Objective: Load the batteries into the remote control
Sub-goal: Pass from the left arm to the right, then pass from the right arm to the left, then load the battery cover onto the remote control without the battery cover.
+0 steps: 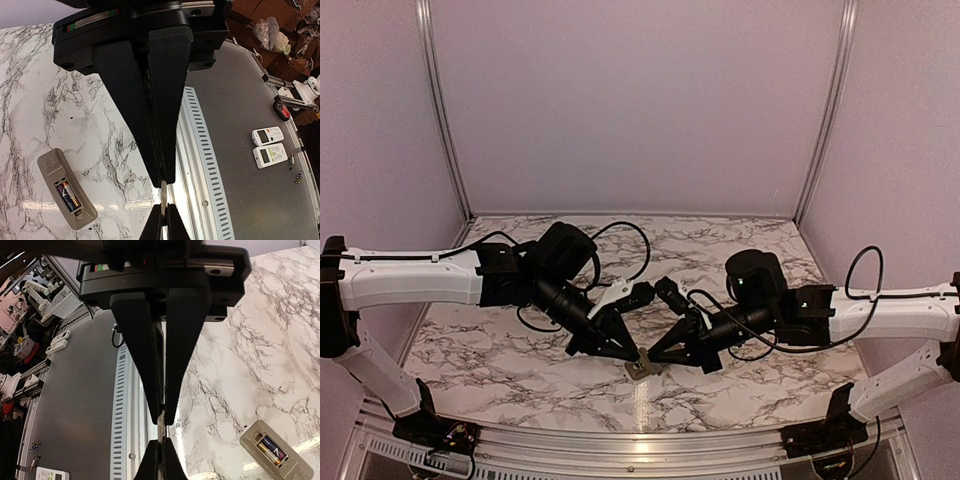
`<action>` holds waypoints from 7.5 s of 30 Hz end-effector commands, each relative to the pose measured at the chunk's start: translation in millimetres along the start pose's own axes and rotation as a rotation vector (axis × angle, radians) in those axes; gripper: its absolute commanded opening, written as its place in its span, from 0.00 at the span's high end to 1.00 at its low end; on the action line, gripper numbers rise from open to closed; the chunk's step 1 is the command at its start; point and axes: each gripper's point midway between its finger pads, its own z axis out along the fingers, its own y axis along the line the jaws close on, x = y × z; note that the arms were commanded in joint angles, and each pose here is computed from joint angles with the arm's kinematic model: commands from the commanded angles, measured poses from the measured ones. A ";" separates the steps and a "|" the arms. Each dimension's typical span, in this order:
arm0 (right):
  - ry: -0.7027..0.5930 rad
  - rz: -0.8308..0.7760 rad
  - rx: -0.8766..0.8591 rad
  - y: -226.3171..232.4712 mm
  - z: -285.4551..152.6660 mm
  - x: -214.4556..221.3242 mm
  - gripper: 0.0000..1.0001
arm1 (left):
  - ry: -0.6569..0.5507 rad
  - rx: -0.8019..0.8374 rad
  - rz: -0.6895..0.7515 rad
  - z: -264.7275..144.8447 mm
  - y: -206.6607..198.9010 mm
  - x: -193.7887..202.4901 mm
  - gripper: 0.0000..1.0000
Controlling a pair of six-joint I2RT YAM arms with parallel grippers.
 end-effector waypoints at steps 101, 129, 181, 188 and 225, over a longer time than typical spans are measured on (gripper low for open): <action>-0.847 0.530 0.472 -100.8 -107.5 -85.0 1.00 | -0.656 -0.653 -0.304 -6.8 124.9 -117.5 0.74; -0.350 0.465 0.593 -135.0 -108.7 18.1 0.13 | 0.322 -0.490 -0.258 12.4 79.1 43.8 0.90; -0.222 0.782 0.292 -190.1 -42.6 91.1 0.56 | 0.620 -0.480 -0.372 72.5 127.0 99.3 0.89; -0.225 0.792 0.281 -191.0 -40.5 91.8 0.59 | 0.628 -0.475 -0.389 76.5 128.5 104.5 0.89; -0.222 0.818 0.235 -194.3 -31.1 97.0 0.66 | 0.623 -0.484 -0.510 66.2 129.7 112.1 0.89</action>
